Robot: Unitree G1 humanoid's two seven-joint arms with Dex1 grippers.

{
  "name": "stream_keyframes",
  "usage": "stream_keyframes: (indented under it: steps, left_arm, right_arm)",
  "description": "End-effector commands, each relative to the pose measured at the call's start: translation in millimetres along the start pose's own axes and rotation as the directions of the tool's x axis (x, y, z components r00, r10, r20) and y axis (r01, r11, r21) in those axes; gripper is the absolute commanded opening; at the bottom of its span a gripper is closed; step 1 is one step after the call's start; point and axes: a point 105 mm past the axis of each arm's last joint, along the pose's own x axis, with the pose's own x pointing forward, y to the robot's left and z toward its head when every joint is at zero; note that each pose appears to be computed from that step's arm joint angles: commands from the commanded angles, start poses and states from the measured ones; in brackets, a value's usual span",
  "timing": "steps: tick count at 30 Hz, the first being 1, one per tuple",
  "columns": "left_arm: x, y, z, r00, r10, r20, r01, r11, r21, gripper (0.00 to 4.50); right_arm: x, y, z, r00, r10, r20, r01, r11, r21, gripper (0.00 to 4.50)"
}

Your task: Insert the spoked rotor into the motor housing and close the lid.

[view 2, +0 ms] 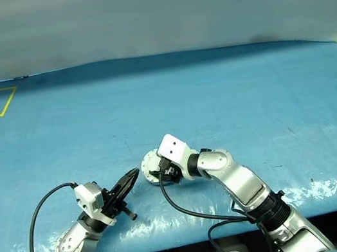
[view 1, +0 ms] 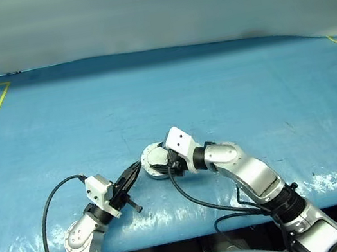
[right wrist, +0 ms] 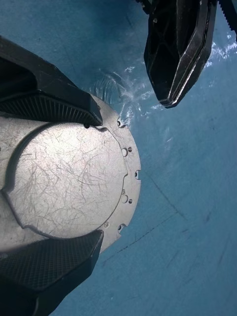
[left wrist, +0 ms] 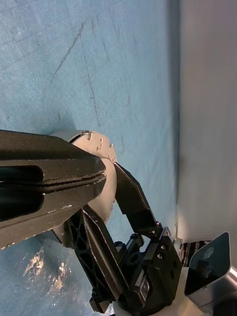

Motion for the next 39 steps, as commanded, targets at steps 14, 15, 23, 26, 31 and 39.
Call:
stream_keyframes:
  steps: [14,15,23,26,31,39]
  left_arm:
    - [2,2,4,1.000,-0.006,0.013,0.006,1.000,0.009,0.00]
    - [2,2,4,1.000,-0.004,0.008,0.004,1.000,0.005,0.00]
    - [12,32,-12,0.962,0.183,-0.202,-0.212,0.968,-0.132,0.00]
    - [23,40,-4,0.951,0.173,-0.257,-0.245,0.926,-0.287,0.00]
    - [40,48,19,0.972,0.125,-0.198,-0.195,0.898,-0.393,0.00]
    - [55,39,15,0.959,-0.057,-0.279,-0.065,0.910,-0.409,0.00]
  right_arm:
    - [5,-6,-23,0.990,-0.070,-0.126,0.071,0.997,-0.001,3.02]
    - [5,-6,-24,0.989,-0.067,-0.129,0.067,0.998,-0.006,3.02]
    - [4,-7,-25,0.989,-0.076,-0.127,0.078,0.997,0.010,3.02]
    - [4,-7,-26,0.988,-0.078,-0.130,0.080,0.997,0.014,3.02]
    - [3,-6,-27,0.988,-0.077,-0.133,0.080,0.997,0.018,3.02]
    - [4,-5,-27,0.988,-0.072,-0.138,0.076,0.997,0.022,3.02]
